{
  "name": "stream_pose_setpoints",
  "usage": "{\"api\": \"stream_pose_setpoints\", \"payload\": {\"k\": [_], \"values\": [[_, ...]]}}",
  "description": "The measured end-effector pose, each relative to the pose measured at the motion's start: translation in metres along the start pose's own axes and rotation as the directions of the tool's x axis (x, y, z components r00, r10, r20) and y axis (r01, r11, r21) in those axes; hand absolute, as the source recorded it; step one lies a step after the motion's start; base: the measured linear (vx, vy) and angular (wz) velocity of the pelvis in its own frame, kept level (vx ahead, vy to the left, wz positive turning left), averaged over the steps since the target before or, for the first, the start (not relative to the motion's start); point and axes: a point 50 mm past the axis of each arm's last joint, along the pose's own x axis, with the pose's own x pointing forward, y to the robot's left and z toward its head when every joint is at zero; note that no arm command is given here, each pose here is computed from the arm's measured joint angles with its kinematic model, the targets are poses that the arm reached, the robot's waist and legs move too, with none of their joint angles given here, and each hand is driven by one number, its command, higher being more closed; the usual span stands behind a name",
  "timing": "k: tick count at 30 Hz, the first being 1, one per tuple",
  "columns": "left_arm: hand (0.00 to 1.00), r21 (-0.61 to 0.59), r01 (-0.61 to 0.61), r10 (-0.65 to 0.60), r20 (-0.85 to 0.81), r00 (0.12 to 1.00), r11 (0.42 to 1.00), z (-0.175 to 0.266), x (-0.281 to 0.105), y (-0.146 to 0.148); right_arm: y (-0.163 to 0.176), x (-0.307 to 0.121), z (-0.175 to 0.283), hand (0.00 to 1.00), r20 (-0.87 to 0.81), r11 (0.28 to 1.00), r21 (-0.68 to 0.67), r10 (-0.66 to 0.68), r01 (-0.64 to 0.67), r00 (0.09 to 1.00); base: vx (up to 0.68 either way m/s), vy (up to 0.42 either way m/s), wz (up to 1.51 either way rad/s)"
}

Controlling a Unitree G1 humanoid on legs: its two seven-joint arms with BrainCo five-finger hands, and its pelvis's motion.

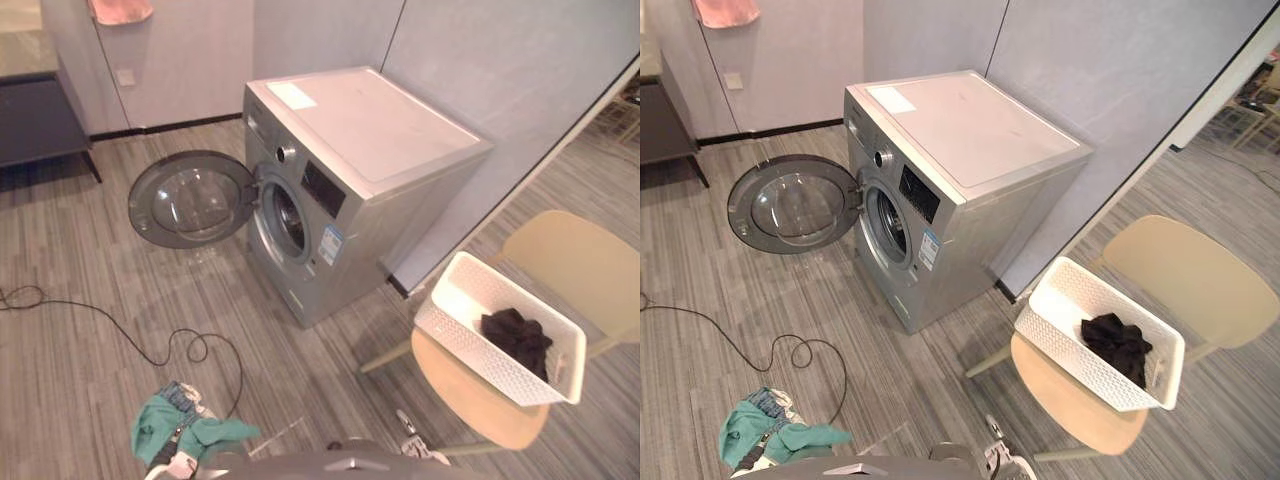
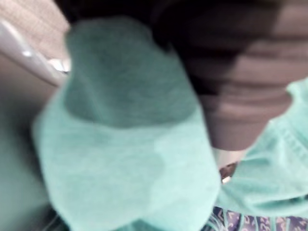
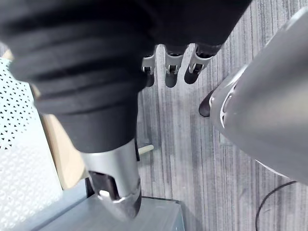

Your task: Pick up the laundry basket with both hands and put the clothes into the washing machine.

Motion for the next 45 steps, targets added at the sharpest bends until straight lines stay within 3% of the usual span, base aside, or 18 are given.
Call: {"api": "stream_pose_setpoints", "payload": {"k": [3,10,22,24,29,38,45], "values": [[1.00,-0.001,0.060,-0.060,0.006,0.998,0.998,0.004,0.001,-0.026,-0.012,0.000,0.000,0.00,-0.001,0.998,0.040,-0.037,0.037,0.999,0.13,-0.066,0.57],[1.00,0.016,0.150,-0.150,0.027,0.988,0.989,0.001,-0.005,-0.050,-0.022,-0.002,0.011,0.00,0.054,0.996,0.076,-0.057,0.053,0.997,0.14,-0.027,0.13],[1.00,-0.041,0.064,-0.063,0.032,0.998,0.997,-0.006,-0.006,-0.027,-0.035,-0.004,0.014,0.00,0.067,0.995,-0.031,-0.088,0.091,0.994,0.19,0.305,-1.03],[1.00,0.008,0.015,-0.015,0.071,0.997,1.000,0.010,-0.003,-0.007,-0.038,-0.005,-0.012,0.00,-0.033,0.994,-0.047,-0.103,0.101,0.994,0.36,0.560,-0.77],[1.00,0.281,0.130,-0.148,0.043,0.988,0.951,0.008,-0.003,-0.041,-0.027,-0.004,-0.009,0.00,-0.008,0.997,-0.030,-0.078,0.078,0.997,0.26,0.431,-0.56],[1.00,0.415,0.170,-0.149,-0.083,0.985,0.894,-0.017,-0.002,-0.042,-0.016,0.000,0.012,0.00,0.043,0.997,-0.077,-0.022,0.026,0.999,0.08,0.080,-0.69],[1.00,0.379,0.232,-0.225,-0.063,0.972,0.896,-0.018,-0.008,-0.063,-0.015,0.000,0.014,0.00,0.045,0.991,-0.129,-0.014,0.020,0.999,-0.05,-0.017,-0.15]]}}
